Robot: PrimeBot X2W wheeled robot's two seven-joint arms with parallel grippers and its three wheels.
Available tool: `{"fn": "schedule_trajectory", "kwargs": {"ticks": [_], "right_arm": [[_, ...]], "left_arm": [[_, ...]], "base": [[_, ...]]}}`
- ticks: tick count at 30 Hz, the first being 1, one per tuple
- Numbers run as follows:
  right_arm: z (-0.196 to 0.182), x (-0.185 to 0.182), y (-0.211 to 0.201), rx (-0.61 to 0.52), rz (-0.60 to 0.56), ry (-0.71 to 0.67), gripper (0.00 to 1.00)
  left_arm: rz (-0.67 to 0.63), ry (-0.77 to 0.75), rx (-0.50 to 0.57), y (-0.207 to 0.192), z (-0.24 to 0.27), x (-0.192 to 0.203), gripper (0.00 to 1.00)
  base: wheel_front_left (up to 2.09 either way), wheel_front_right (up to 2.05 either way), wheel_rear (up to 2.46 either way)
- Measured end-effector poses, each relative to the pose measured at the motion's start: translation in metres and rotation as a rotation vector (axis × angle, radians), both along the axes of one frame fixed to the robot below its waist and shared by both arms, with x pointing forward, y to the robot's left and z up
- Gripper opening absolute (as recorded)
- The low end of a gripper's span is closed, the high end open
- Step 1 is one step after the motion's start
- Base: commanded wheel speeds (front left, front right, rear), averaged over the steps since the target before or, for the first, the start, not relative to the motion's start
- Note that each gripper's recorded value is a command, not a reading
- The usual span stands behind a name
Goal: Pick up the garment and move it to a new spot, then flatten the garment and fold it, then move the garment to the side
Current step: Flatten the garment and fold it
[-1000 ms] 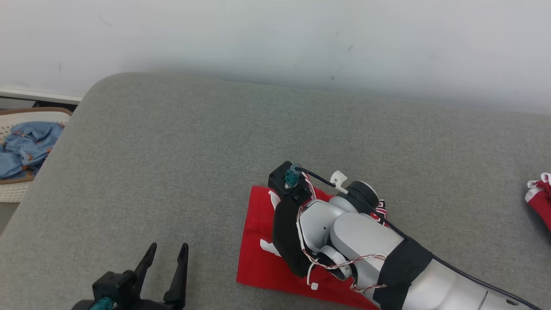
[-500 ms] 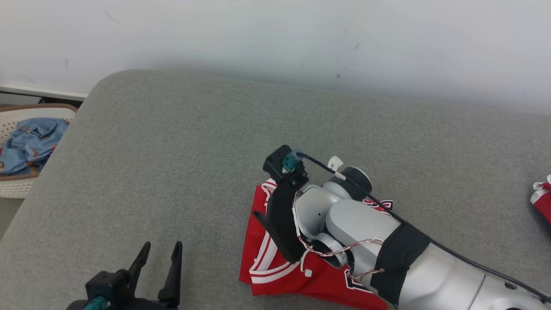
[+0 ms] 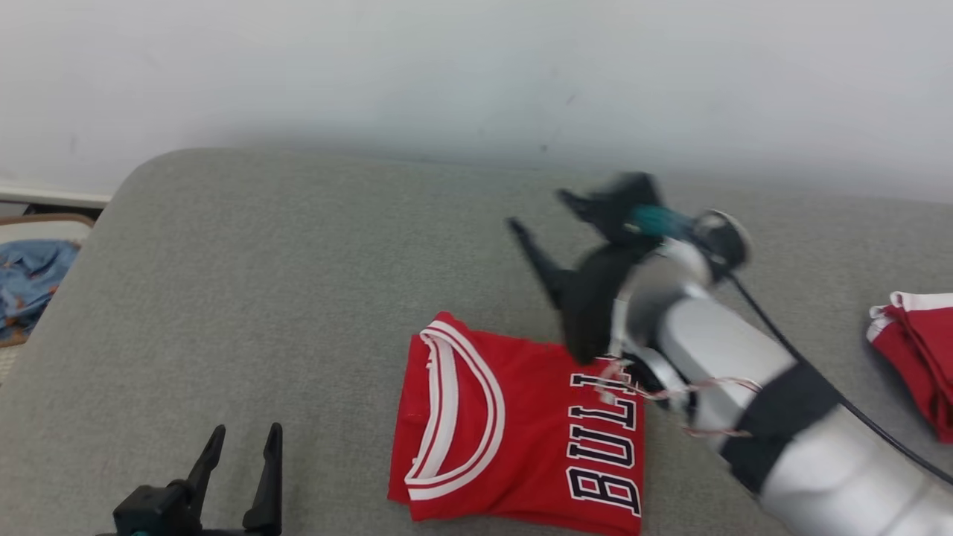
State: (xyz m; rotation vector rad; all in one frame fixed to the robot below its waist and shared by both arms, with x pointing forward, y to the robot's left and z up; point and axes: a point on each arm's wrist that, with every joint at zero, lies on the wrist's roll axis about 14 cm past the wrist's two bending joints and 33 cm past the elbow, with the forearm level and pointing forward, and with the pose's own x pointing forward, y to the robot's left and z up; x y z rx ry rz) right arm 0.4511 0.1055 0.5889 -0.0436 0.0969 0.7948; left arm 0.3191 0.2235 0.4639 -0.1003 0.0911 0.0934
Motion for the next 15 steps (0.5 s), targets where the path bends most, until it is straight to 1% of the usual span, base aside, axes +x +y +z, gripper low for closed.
{"fn": "schedule_trajectory", "kwargs": {"ticks": [3,8,11,15], "right_arm": [[-0.007,0.007,-0.044,0.066,-0.117,-0.05,1.0],[-0.018,-0.002,-0.108,0.172,-0.295,-0.13,1.0],[-0.03,-0.015,-0.145,0.2,-0.402,-0.163,1.0],[-0.041,-0.036,-0.18,0.241,-0.524,-0.179,1.0]], "left_arm": [[-0.014,-0.023,0.017,-0.002,0.006,0.001,1.0],[-0.053,-0.071,0.057,-0.008,0.02,0.007,1.0],[-0.08,-0.085,0.062,-0.017,0.023,0.008,1.0],[-0.121,-0.103,0.066,-0.029,0.028,0.012,1.0]], "base": [[0.0,0.0,0.0],[0.0,0.0,0.0],[0.0,0.0,0.0],[0.0,0.0,0.0]]}}
